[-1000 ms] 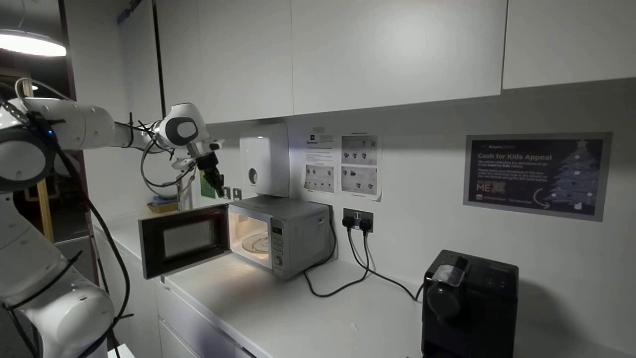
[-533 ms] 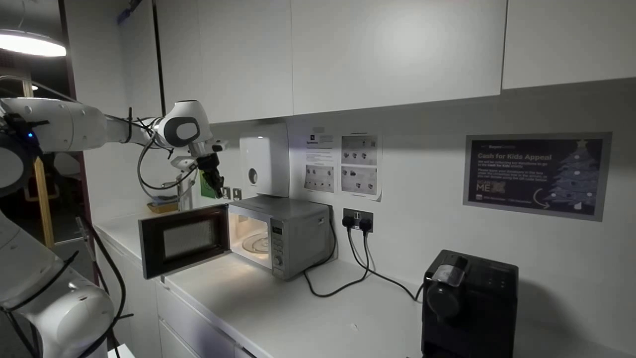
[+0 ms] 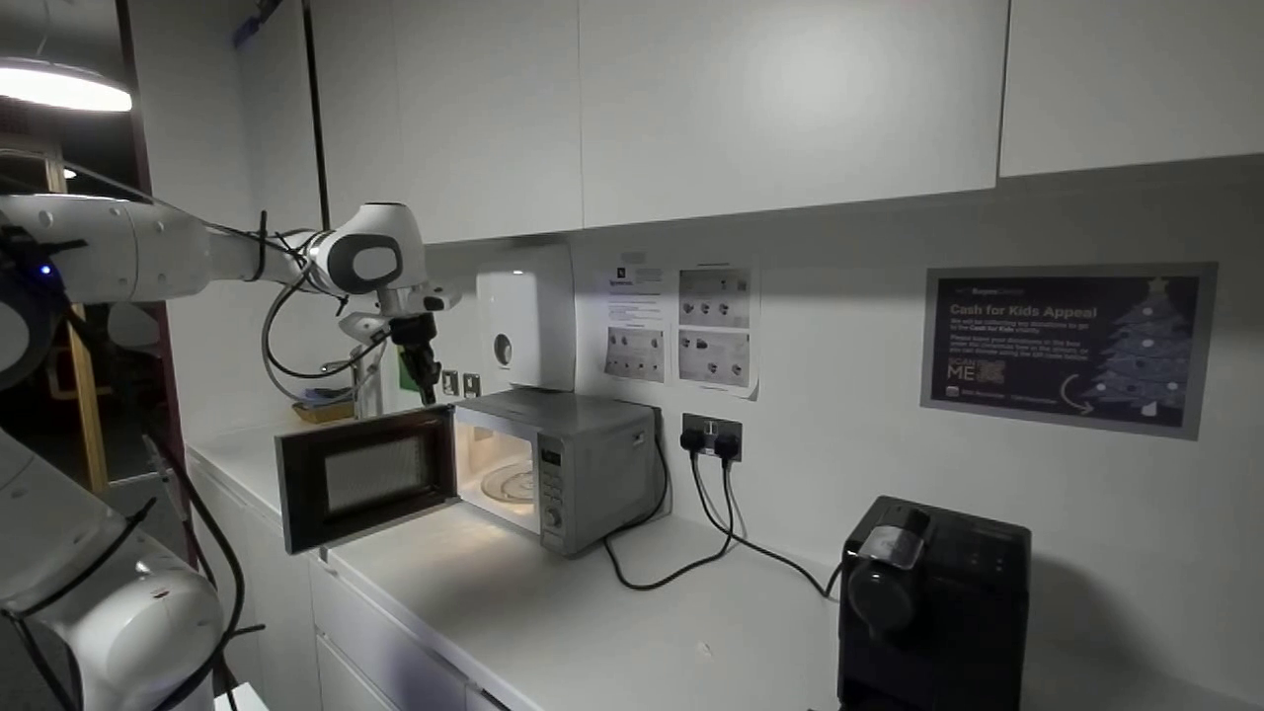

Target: Open the microwave door

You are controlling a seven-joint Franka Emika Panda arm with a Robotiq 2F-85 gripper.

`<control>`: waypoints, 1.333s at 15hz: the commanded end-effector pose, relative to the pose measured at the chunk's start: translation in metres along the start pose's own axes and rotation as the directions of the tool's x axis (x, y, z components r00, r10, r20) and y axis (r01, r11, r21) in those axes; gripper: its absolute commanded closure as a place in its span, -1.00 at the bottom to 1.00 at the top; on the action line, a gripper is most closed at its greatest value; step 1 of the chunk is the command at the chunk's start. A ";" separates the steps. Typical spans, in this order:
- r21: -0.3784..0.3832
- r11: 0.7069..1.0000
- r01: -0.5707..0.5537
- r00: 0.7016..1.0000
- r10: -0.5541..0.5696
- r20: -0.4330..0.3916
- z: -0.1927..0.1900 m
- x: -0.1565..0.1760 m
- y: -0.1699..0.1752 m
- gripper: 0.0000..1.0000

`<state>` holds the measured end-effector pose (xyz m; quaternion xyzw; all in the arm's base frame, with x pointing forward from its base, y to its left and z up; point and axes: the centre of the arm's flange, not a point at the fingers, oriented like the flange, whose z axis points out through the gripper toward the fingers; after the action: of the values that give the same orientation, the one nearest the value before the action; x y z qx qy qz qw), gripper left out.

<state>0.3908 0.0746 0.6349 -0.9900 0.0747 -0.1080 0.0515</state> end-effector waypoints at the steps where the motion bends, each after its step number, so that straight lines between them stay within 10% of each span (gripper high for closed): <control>1: 0.009 1.000 -0.021 0.999 0.020 0.040 -0.003 -0.008 0.010 1.00; 2: 0.003 0.999 -0.034 0.999 0.034 0.040 -0.002 -0.008 0.012 0.48; 13: 0.002 0.998 -0.064 0.997 0.064 0.046 0.001 -0.003 0.018 -0.97; 20: 0.001 0.998 -0.062 0.997 0.062 0.051 0.003 -0.001 0.017 -1.00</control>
<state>0.3910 0.0609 0.6303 -0.9900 0.0950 -0.0913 0.0498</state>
